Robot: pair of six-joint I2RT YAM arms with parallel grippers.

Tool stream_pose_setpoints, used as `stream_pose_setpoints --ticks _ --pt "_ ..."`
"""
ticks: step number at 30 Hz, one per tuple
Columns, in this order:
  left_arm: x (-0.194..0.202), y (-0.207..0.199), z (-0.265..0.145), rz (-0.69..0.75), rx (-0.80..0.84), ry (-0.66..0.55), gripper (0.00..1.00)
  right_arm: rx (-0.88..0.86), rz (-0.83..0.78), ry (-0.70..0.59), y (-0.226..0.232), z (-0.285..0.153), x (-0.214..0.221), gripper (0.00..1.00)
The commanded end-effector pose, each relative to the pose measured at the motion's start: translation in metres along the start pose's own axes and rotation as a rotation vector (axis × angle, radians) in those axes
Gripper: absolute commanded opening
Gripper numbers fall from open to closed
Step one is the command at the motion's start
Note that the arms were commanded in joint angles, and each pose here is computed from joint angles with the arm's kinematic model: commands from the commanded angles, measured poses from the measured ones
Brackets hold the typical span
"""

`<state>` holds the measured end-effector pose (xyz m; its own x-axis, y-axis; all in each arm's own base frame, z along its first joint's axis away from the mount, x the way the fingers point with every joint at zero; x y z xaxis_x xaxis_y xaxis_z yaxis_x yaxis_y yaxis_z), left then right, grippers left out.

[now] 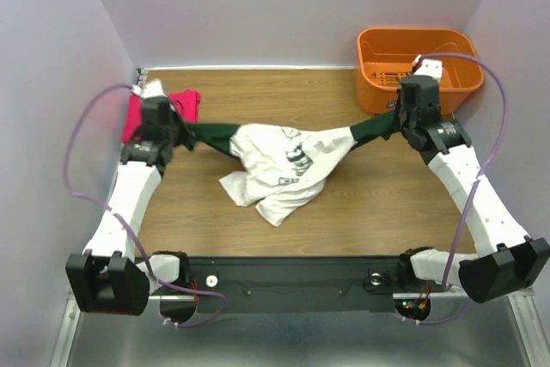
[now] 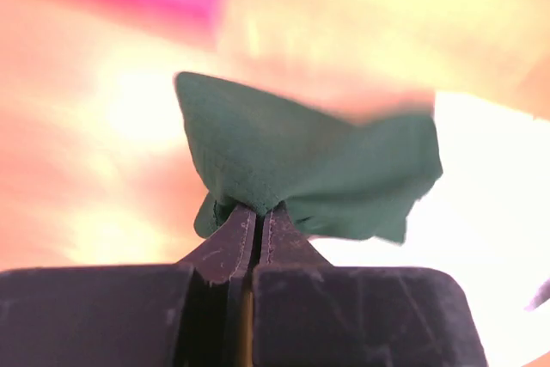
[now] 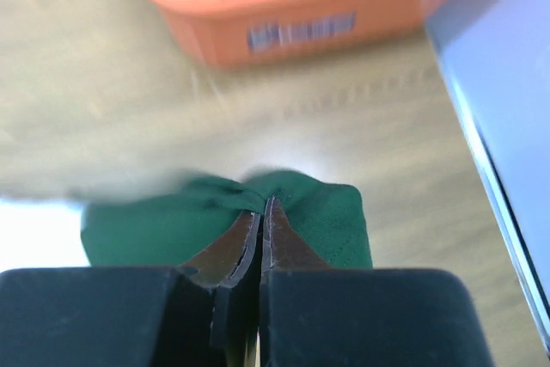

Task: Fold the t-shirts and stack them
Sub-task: Flatten the tshirt out

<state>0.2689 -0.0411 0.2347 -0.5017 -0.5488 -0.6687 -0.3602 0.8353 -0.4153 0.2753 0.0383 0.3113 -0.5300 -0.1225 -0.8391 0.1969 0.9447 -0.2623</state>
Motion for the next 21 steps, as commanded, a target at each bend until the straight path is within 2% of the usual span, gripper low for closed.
stream_pose_setpoints --ticks 1,5,7,15,18,21 --pt "-0.078 -0.012 -0.062 0.006 0.030 -0.248 0.00 0.086 0.085 -0.171 -0.026 -0.024 -0.057 0.01" --pt "-0.124 -0.031 -0.126 -0.023 0.093 -0.414 0.00 0.104 0.142 -0.296 -0.043 -0.049 -0.103 0.01" --pt "-0.131 -0.033 -0.147 -0.046 0.121 -0.478 0.00 0.109 0.167 -0.339 -0.051 -0.061 -0.114 0.01" --pt "-0.154 -0.024 -0.268 -0.141 0.209 -0.880 0.00 0.177 0.267 -0.548 -0.097 -0.132 -0.139 0.01" --pt "-0.155 -0.016 -0.289 -0.182 0.195 -0.969 0.00 0.215 0.288 -0.602 -0.109 -0.146 -0.139 0.01" --pt "-0.146 -0.010 -0.270 -0.195 0.181 -0.963 0.00 0.207 0.260 -0.607 -0.106 -0.141 -0.133 0.01"
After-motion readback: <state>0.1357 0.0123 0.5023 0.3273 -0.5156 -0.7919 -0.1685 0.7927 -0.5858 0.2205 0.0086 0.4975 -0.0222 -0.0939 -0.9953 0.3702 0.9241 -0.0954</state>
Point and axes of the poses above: each gripper's point midway between its finger pads, its own z axis out along the fingers, its own y axis along the line the jaws close on, x = y × z, the point moved 9 cm from there along -z, back along the fingers, and after that the axes turned 12 degrees about -z, right-handed, at the moved point
